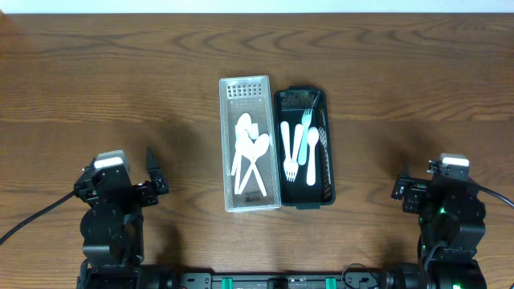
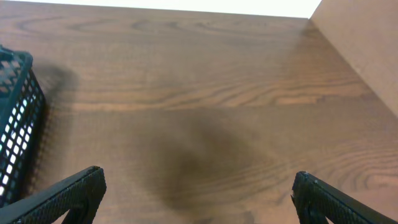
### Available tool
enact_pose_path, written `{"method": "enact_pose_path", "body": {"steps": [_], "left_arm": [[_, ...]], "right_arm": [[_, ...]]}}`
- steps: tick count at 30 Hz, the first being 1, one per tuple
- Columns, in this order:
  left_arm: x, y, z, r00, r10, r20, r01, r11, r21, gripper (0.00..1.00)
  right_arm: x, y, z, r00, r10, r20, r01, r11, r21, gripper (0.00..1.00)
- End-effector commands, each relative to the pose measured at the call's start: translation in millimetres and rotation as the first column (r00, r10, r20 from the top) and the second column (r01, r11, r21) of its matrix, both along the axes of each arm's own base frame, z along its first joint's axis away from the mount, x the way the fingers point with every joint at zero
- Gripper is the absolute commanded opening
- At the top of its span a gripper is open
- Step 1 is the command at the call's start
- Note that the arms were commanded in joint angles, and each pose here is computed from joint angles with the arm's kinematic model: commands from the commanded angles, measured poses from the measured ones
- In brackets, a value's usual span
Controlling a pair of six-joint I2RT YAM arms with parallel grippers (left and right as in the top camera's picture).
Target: Pack container
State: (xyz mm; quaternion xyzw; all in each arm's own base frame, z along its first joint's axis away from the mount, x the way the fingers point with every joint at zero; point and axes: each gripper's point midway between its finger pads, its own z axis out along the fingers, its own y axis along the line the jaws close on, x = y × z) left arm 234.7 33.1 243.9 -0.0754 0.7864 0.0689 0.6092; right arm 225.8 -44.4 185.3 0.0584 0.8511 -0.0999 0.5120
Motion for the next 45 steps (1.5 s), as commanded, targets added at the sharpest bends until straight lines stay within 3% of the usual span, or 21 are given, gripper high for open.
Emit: {"method": "enact_pose_path", "body": {"steps": [1,16,20,25,31,38,41,45], "left_arm": [[-0.4,-0.9,1.6,1.0,-0.004,0.007,0.004,1.0,-0.001,0.98],[-0.4,-0.9,1.6,1.0,-0.004,0.007,0.004,1.0,-0.001,0.98],[-0.4,-0.9,1.6,1.0,-0.004,0.007,0.004,1.0,-0.001,0.98],[-0.4,-1.0,1.6,1.0,-0.004,0.007,0.004,1.0,-0.002,0.98],[-0.4,-1.0,1.6,1.0,-0.004,0.007,0.004,1.0,-0.002,0.98],[-0.4,-0.9,1.6,1.0,-0.004,0.007,0.004,1.0,-0.001,0.98],[-0.4,-0.9,1.6,1.0,-0.004,0.007,0.004,1.0,-0.001,0.98],[-0.4,-1.0,1.6,1.0,-0.004,0.007,0.004,1.0,-0.002,0.98]], "right_arm": [[-2.9,1.8,-4.9,1.0,-0.002,-0.018,0.002,1.0,0.013,0.99],[-33.9,3.4,-32.0,0.99,-0.001,-0.144,0.004,1.0,0.019,0.99],[-46.6,-0.2,-18.2,0.998,-0.011,-0.063,0.01,1.0,-0.023,0.99],[-48.8,27.4,12.8,0.983,0.105,0.153,-0.117,0.991,0.072,0.99],[-18.3,52.6,13.9,0.935,0.225,0.275,-0.257,0.963,0.083,0.99],[15.6,51.3,25.7,0.815,0.211,0.539,-0.25,0.968,-0.001,0.99],[19.1,51.6,18.7,0.797,0.246,0.552,-0.243,0.967,-0.08,0.99],[20.9,52.7,-8.1,0.848,0.277,0.451,-0.255,0.961,-0.109,0.99]]}}
